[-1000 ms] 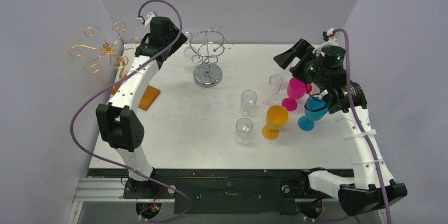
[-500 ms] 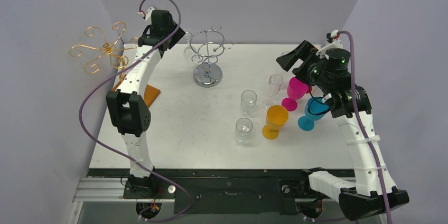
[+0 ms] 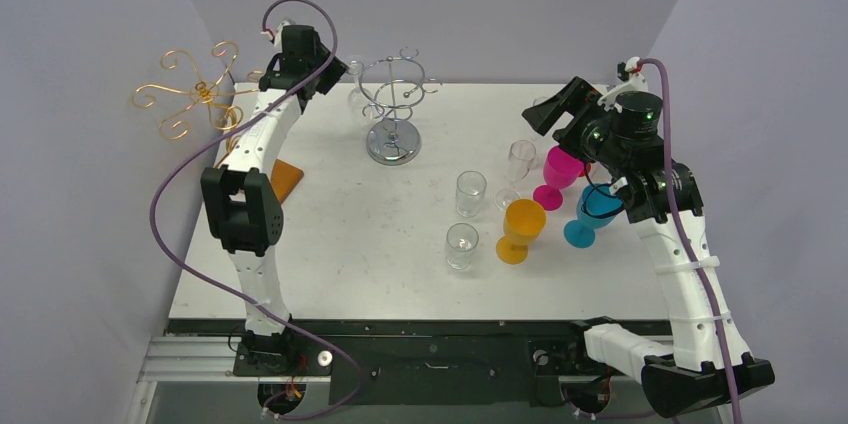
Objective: Take the wine glass off the wine glass rack
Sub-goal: Pick up the wine glass from the wine rack.
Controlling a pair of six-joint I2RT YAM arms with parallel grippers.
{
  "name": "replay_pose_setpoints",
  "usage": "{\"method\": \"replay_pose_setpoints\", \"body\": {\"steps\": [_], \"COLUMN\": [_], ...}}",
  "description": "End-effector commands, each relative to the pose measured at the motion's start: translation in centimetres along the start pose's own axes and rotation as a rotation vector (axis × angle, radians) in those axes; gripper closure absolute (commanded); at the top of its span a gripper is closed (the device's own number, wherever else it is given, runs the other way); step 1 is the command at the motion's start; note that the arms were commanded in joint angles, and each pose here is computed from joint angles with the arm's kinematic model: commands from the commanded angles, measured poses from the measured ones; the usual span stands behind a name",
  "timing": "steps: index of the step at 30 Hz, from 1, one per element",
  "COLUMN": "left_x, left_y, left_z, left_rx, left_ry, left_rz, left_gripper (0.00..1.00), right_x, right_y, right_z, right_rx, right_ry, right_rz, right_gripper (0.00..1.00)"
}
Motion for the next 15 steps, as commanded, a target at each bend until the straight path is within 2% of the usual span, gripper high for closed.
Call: {"method": "replay_pose_setpoints", "body": {"steps": [1,8,13,15], "left_x": [-1.32,-1.35,-1.64,-1.76], "left_y": [0.06,0.0,-0.33,-0.45], "left_z": [-1.2,-1.54,-1.83,-1.97], "left_rx": [-0.035,-0.061,-0.061,-0.062], "left_ry": [-0.037,-0.058,-0.052,-0.048], "left_rz": [0.1,0.13,0.155,0.16], "left_gripper": [0.68,0.78,0.92,0.95], "right_x": [0.54,0.38,0.46,0.5], "right_y": [-0.88,-0.79,-0.77,-0.75], "right_z": [-0.65,-0.59,-0.64,-0.66], "right_rx": [-0.038,-0.035,-0.037,-0.037], "right_ry": [-0.014,-0.016,-0.015,-0.015], "right_rz": [-0.028,-0.022,-0.025,-0.026], "right_gripper": [0.2,0.2,0.2,0.2]}}
Point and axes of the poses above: each gripper's point midway between its finger pads, its own y axis out along the fingers, its own x axis along the line the jaws close on, z = x × y, the point moved 6 cm from there along -y, back along the fingers, and after that the axes turned 5 degrees about y, right-handed, at the moved point
